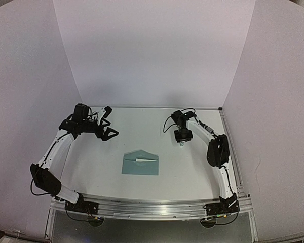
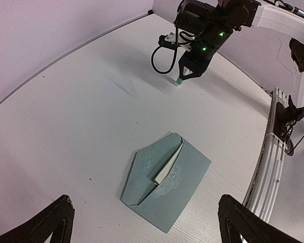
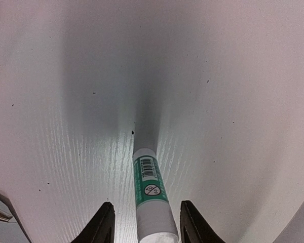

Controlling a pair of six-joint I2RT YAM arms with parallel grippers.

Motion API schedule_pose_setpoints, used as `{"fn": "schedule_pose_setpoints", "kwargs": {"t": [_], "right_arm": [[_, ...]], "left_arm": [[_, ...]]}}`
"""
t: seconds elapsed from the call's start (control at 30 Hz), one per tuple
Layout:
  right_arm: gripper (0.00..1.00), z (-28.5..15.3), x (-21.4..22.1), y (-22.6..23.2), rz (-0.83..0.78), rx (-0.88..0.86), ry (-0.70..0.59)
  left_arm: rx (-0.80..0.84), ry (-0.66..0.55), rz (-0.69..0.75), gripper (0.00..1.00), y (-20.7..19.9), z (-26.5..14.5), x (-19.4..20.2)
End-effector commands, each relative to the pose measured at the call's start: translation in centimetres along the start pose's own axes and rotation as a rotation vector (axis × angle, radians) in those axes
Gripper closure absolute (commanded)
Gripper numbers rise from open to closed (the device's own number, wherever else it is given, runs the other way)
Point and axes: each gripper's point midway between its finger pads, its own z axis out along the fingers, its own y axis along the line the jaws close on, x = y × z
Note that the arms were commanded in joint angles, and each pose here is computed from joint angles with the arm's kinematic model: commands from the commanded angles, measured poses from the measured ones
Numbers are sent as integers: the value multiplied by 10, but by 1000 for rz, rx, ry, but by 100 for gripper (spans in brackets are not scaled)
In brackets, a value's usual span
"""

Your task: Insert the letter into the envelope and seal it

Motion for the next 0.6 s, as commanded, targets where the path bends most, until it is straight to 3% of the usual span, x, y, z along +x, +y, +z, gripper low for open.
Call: {"fn": "schedule_pose_setpoints", "kwargs": {"t": [0.0, 0.23, 0.47, 0.57], "right_arm": [[60, 6, 0, 1, 13, -15, 12], [75, 12, -2, -3, 14, 1, 13], [83, 20, 0, -5, 9, -7, 35], [99, 19, 0, -5, 4, -8, 31]], "left_arm": [[-15, -58, 61, 1, -4, -12, -16], [-12, -64, 64, 2, -5, -13, -18], [-15, -70, 76, 2, -5, -14, -20], [-15, -69, 80, 2, -5, -14, -20]]}}
